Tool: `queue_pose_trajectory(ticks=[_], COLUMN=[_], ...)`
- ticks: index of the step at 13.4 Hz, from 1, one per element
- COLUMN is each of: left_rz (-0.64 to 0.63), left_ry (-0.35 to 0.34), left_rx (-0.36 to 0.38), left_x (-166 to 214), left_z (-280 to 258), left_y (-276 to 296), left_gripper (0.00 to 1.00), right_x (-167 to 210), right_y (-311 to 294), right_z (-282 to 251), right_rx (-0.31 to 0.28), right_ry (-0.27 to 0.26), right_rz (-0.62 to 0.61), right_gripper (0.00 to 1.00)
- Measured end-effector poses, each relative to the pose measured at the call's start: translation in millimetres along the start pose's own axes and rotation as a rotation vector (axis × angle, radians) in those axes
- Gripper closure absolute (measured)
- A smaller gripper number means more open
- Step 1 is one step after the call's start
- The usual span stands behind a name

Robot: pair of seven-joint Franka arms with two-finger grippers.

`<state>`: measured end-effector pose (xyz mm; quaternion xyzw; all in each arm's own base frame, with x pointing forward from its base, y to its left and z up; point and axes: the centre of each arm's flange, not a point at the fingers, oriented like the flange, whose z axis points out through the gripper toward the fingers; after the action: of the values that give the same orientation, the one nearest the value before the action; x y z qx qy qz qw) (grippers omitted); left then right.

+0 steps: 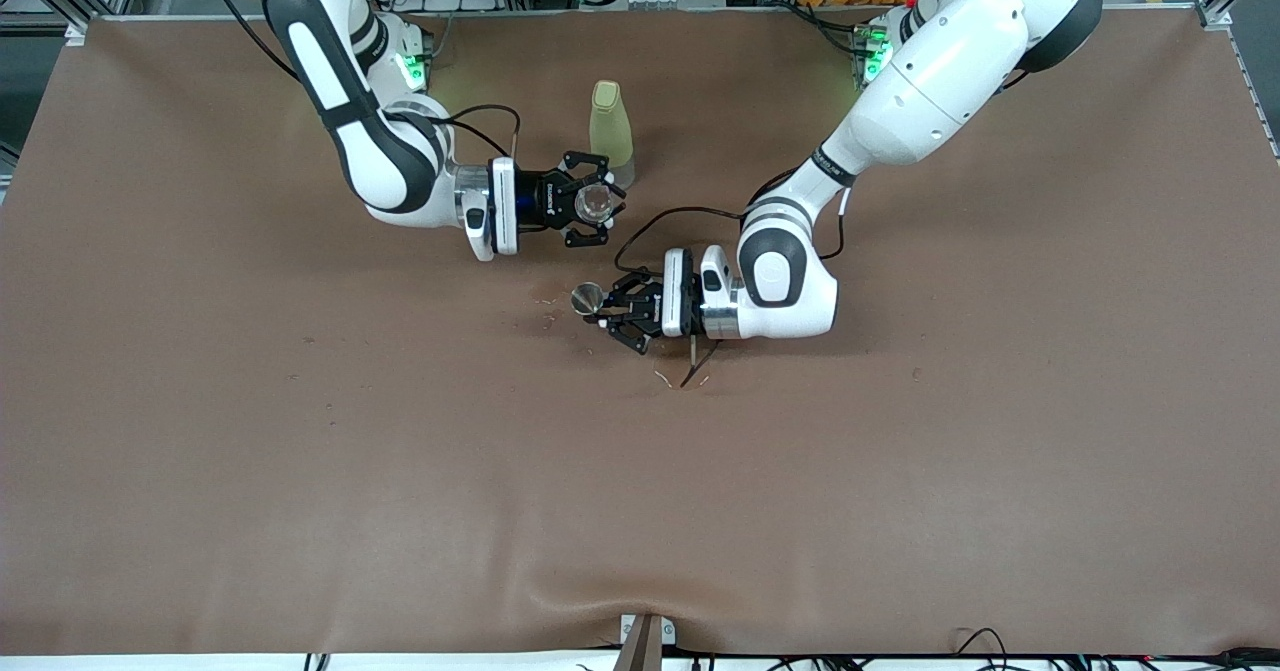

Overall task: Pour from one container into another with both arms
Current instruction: 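Tilt the beaker with the right gripper to pour into the jigger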

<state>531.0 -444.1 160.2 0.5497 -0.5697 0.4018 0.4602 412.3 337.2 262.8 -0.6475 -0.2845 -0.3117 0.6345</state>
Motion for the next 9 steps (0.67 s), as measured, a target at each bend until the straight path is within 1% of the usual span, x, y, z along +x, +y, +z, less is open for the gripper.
queue_pose_trajectory(ticks=[5,9], left_rz=[0.024,0.009], left_ry=[0.014,0.013], left_rx=[0.018,0.015], left_x=[-6,-8], left_z=[1,1], left_y=[8,15], left_gripper=[0.79,0.79], right_x=[0,-1], right_y=[0,0], right_z=[-1,-1], right_rx=[-0.002,-0.002], right_ry=[0.000,0.000], right_rz=[0.128,0.217], right_gripper=[0.85,0.85])
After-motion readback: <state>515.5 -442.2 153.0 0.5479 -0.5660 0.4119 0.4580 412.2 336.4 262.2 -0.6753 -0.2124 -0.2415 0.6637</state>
